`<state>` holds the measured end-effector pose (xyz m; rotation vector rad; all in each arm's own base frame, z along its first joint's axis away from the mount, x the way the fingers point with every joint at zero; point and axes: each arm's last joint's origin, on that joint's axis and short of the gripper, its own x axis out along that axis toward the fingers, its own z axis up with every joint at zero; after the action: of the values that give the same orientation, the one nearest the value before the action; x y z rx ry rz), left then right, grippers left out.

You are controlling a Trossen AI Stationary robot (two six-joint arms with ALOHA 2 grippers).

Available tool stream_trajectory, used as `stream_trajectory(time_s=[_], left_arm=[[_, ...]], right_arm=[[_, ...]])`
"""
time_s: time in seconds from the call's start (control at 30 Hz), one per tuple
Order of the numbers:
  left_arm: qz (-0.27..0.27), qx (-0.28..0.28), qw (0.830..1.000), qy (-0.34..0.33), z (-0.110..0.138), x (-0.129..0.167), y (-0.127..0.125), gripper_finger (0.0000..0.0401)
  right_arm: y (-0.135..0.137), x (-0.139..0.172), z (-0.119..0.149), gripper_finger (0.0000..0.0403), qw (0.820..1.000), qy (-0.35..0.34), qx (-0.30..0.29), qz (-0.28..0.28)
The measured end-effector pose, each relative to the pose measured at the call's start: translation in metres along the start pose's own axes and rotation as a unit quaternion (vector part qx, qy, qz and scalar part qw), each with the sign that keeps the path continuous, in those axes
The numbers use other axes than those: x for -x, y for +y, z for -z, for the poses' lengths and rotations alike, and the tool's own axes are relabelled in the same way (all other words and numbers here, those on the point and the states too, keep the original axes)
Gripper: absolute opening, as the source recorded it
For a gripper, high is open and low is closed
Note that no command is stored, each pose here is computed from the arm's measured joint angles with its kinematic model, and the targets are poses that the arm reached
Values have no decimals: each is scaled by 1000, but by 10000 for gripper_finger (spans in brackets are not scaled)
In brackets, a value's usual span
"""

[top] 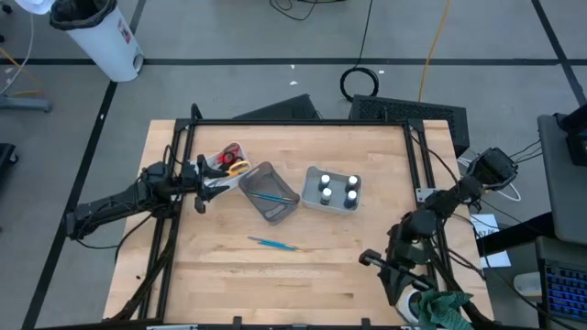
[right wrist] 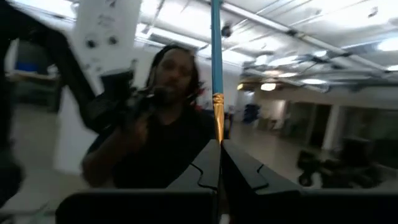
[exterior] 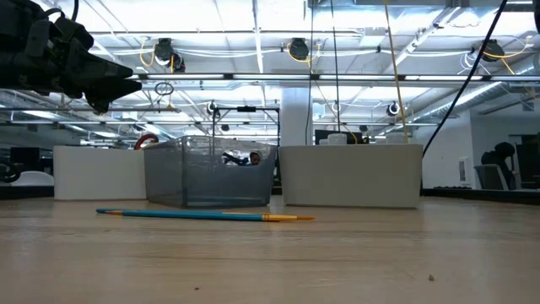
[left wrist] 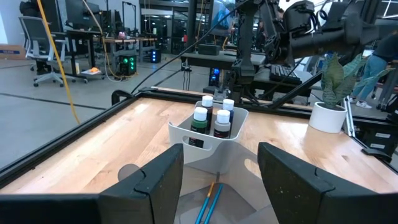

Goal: Pick & Place Paint Supplies
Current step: Put the blue paintbrush into the black bin

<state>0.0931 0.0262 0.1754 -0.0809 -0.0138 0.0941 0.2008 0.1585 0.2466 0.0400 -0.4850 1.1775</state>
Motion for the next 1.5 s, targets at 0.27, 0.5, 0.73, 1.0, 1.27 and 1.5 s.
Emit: stream_trajectory(time_s=[0.27, 0.5, 0.73, 1.0, 1.27, 1.5], left_arm=[[0, 0, 1000, 0, 0, 0, 0, 214], [0, 0, 1000, 0, 0, 0, 0, 214], [0, 0, 1000, 0, 0, 0, 0, 214], [0, 0, 1000, 0, 0, 0, 0, 214], [0, 0, 1000, 0, 0, 0, 0, 214], [0, 0, 1000, 0, 0, 0, 0, 214]], right_arm=[[1, 2, 5, 0, 998, 24, -13, -56], [-3, 1, 5, 0, 999, 23, -13, 19], [-14, 4, 5, 0, 978, 20, -8, 205], [-21, 9, 9, 0, 936, 37, -10, 349], [-30, 24, 26, 0, 833, 113, -27, 542], [-48, 45, 45, 0, 767, 185, -104, 606]])
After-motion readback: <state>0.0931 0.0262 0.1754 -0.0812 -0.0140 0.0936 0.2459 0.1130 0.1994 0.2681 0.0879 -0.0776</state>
